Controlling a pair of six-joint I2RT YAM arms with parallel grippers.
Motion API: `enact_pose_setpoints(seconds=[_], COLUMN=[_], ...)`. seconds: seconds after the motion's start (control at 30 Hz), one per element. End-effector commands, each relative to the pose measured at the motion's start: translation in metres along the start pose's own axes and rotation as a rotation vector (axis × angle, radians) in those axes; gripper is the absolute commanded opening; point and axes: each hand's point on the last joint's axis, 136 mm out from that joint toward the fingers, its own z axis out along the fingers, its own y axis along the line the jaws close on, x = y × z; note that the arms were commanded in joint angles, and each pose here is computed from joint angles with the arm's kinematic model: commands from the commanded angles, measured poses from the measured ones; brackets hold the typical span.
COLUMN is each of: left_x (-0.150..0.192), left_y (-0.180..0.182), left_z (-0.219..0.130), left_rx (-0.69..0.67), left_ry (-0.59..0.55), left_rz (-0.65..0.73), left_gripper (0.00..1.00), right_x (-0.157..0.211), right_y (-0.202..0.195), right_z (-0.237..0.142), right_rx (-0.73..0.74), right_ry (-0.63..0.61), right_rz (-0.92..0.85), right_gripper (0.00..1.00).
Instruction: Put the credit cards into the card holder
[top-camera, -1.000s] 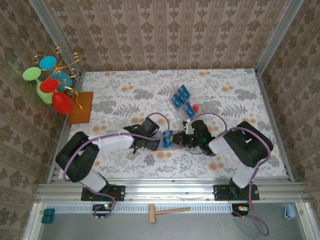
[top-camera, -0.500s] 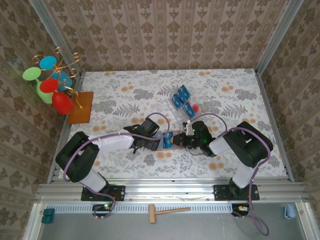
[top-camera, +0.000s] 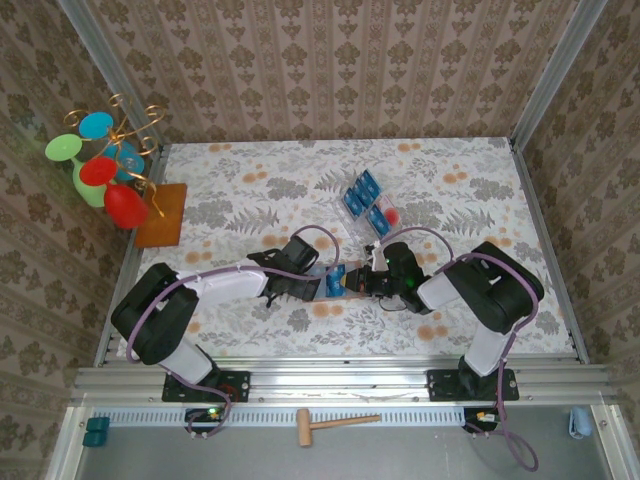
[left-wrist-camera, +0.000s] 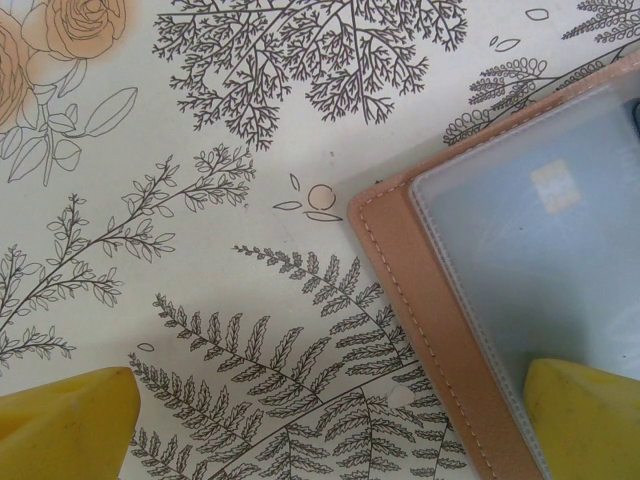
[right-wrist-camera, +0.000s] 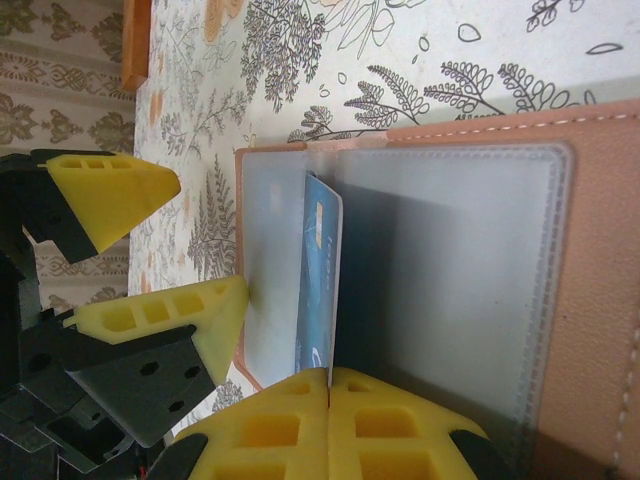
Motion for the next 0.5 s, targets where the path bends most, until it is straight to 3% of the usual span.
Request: enact_pose_setpoints(seconds=[0.0, 0.47], left_x=[0.0089, 0.0079], left_y=[0.0037, 0.0032], left_z=[-0.0009, -0.0015], left_rx=[-0.019, -0.017], left_ry=[0.026, 0.024], left_rz=[0.003, 0.008], left_gripper=[1.00, 1.00], right_x=[0.0169, 0.0197], right_y=[-0.0166, -0.0187], right_z=[0.0033, 0.0100], right_rx=[0.039, 0.032], right_ry=[0.055, 0.087], right_rz=[0.022, 0.037], right_gripper=[0.00, 0.00])
